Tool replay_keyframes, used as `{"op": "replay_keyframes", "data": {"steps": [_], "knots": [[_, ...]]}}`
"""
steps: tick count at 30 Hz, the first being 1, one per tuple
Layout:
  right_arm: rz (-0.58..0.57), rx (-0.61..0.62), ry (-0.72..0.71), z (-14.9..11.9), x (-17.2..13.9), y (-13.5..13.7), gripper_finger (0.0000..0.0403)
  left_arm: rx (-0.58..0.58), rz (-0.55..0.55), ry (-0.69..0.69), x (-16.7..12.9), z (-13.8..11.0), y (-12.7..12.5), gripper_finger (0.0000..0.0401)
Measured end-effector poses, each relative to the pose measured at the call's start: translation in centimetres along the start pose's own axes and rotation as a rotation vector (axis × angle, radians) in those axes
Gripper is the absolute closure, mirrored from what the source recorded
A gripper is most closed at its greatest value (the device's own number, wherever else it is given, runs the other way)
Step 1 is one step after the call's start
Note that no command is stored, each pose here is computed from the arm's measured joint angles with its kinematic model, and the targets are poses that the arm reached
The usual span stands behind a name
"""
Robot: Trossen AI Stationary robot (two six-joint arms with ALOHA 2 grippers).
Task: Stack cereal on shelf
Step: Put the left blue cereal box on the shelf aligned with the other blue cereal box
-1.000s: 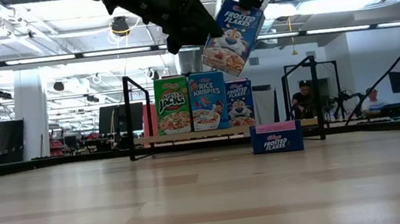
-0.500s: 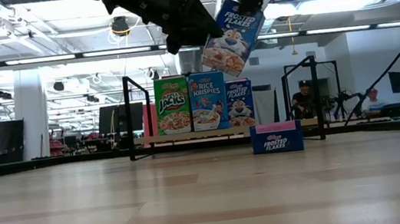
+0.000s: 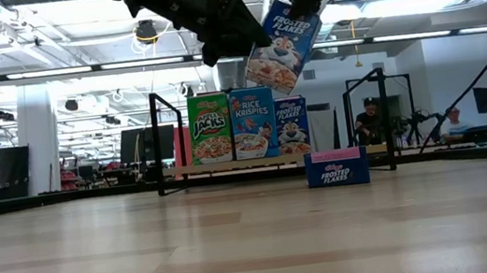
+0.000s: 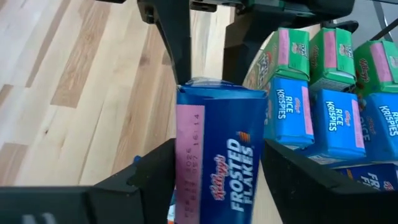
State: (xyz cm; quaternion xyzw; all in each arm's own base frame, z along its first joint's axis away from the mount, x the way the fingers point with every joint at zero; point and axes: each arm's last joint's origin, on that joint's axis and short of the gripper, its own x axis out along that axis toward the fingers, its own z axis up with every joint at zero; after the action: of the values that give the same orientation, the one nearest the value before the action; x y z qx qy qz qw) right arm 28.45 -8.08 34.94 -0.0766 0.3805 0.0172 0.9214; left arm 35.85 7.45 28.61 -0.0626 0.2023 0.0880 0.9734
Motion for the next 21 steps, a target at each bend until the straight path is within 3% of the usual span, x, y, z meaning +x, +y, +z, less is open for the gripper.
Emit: {"op": "replay_keyframes", "data": {"steps": [11, 21], "knots": [[0.0, -0.001, 0.0, 0.0, 0.0, 0.0, 0.0216, -0.016, 0.018, -0.001, 0.0, 0.0, 0.03, 0.0268], [0.003, 0.001, 0.009, -0.1, 0.0, 0.02, 0.0265, -0.03, 0.029, 0.006, -0.02, -0.06, 0.06, 0.019]]}}
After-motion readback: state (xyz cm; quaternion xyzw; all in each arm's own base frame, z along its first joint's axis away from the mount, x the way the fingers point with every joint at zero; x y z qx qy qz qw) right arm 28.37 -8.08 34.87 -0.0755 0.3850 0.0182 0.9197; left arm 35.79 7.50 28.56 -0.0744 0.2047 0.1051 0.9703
